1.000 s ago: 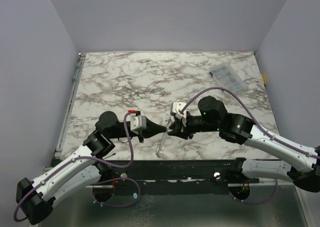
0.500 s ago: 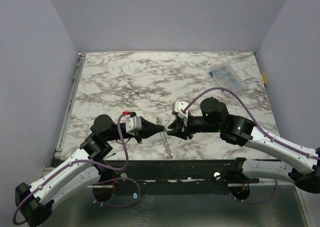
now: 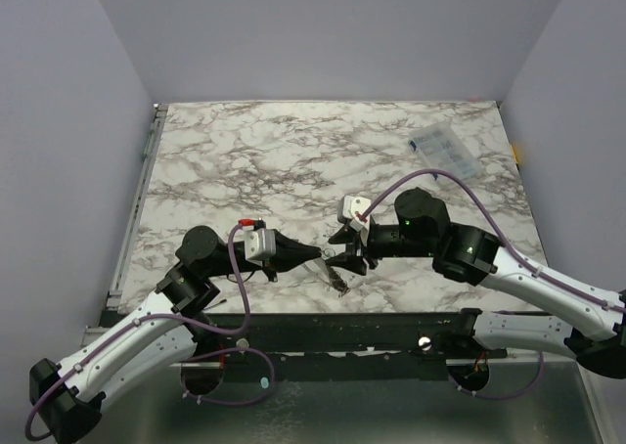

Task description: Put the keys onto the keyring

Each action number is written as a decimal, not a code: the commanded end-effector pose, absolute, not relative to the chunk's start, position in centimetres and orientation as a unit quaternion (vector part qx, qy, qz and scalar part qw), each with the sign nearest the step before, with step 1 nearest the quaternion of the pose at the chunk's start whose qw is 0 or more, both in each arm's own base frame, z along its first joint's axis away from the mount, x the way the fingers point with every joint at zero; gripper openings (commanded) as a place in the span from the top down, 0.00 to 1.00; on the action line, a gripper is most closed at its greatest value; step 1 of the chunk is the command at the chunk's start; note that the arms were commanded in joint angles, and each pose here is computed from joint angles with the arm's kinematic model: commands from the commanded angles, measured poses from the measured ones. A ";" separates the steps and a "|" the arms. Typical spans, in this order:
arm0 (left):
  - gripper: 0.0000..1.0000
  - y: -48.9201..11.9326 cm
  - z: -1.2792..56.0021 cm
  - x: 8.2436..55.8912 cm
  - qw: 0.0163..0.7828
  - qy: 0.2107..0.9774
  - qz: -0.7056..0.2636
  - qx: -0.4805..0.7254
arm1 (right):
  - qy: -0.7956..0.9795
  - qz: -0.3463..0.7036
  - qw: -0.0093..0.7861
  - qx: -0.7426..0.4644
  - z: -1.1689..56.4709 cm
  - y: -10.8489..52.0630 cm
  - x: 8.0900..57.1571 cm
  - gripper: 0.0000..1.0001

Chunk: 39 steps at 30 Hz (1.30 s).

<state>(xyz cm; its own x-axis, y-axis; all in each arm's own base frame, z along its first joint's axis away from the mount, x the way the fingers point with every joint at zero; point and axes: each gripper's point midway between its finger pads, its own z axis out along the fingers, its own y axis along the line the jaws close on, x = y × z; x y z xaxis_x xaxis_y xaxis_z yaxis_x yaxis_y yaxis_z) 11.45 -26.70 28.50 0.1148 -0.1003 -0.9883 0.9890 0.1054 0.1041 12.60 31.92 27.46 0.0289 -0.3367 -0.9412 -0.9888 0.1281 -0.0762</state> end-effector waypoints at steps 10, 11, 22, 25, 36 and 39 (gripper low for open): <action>1.00 -26.6 29.3 11.2 0.592 0.451 -0.473 0.472 | 0.576 0.343 0.482 -0.564 30.1 32.1 13.1 0.72; 1.00 -26.6 29.3 11.2 0.591 0.451 -0.473 0.472 | 0.577 0.342 0.480 -0.566 30.0 32.1 13.1 0.73; 1.00 -26.5 29.3 11.2 0.593 0.451 -0.472 0.470 | 0.589 0.345 0.451 -0.575 28.5 32.2 12.7 0.61; 1.00 -26.4 29.5 11.2 0.595 0.449 -0.472 0.470 | 0.591 0.347 0.447 -0.574 28.2 32.1 12.5 0.59; 1.00 -26.4 29.5 11.1 0.596 0.448 -0.472 0.470 | 0.602 0.355 0.431 -0.571 26.9 32.1 12.2 0.57; 1.00 -26.3 29.7 11.1 0.598 0.447 -0.471 0.469 | 0.606 0.355 0.425 -0.571 26.2 32.4 12.3 0.57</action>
<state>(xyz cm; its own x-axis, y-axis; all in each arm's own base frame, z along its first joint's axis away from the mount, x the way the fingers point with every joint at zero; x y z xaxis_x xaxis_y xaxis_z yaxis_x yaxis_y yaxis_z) 11.29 -26.56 28.31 0.1158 -0.1025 -0.9880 0.9889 0.1055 0.1050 13.01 32.10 27.90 0.0466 -0.3646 -0.9300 -0.9876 0.1227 -0.0976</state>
